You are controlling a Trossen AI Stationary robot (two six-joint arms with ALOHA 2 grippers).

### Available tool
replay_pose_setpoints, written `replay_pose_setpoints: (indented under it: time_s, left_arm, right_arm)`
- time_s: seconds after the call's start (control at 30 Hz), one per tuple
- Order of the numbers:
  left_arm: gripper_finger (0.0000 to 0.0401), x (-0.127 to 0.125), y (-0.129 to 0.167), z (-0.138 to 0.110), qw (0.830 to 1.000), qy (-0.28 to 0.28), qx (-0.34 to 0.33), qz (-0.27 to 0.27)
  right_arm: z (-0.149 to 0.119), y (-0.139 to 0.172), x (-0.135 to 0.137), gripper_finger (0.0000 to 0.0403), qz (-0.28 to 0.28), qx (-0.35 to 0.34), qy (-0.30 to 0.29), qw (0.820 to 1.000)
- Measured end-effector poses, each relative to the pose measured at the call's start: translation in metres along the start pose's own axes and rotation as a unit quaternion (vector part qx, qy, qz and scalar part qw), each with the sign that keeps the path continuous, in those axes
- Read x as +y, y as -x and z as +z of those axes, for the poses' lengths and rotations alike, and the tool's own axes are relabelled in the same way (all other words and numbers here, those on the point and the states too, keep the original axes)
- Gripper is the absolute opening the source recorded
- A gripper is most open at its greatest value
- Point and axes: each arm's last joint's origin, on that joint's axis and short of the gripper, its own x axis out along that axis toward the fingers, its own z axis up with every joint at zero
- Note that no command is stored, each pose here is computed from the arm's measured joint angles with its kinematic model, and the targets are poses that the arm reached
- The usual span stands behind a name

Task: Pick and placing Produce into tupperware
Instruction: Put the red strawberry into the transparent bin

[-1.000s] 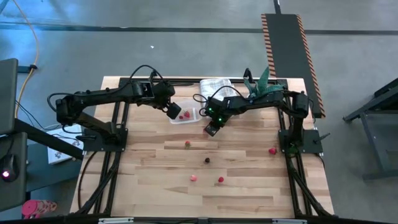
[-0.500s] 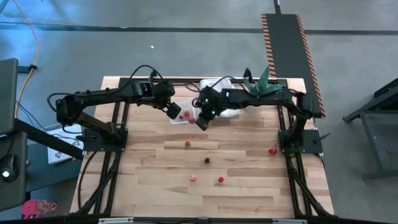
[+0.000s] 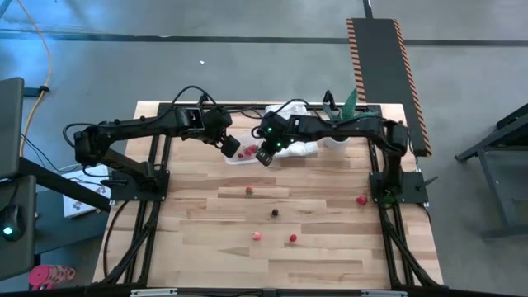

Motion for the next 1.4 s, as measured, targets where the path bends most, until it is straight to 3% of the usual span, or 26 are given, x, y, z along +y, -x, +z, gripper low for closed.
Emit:
replay_pose_setpoints:
  time_s: [0.2, 0.43, 0.83, 1.07, 1.23, 1.4]
  left_arm:
    - [0.0282, 0.0, 0.0, 0.0, 1.0, 0.001, 0.0, 0.0]
    - [0.0282, 0.0, 0.0, 0.0, 1.0, 0.004, 0.0, 0.0]
    - [0.0282, 0.0, 0.0, 0.0, 1.0, 0.012, 0.003, 0.001]
    - [0.0282, 0.0, 0.0, -0.004, 0.999, 0.0, 0.03, -0.018]
    - [0.0282, -0.016, 0.003, -0.012, 0.999, -0.034, 0.025, -0.03]
    - [0.0282, -0.029, 0.007, -0.019, 0.999, -0.048, 0.004, -0.02]
  right_arm:
    - [-0.008, -0.023, -0.005, 0.0, -0.008, 0.025, -0.001, 1.0]
    - [-0.003, -0.019, -0.003, 0.0005, 0.001, 0.014, 0.014, 1.0]
    - [0.0, -0.013, -0.001, 0.0131, 0.005, 0.022, 0.017, 1.0]
    - [-0.003, 0.03, 0.022, 0.0155, 0.02, 0.025, 0.027, 0.999]
    - [-0.016, 0.073, 0.042, 0.0156, -0.045, 0.032, 0.018, 0.998]
    - [-0.041, 0.109, 0.06, 0.0156, -0.11, 0.065, -0.035, 0.991]
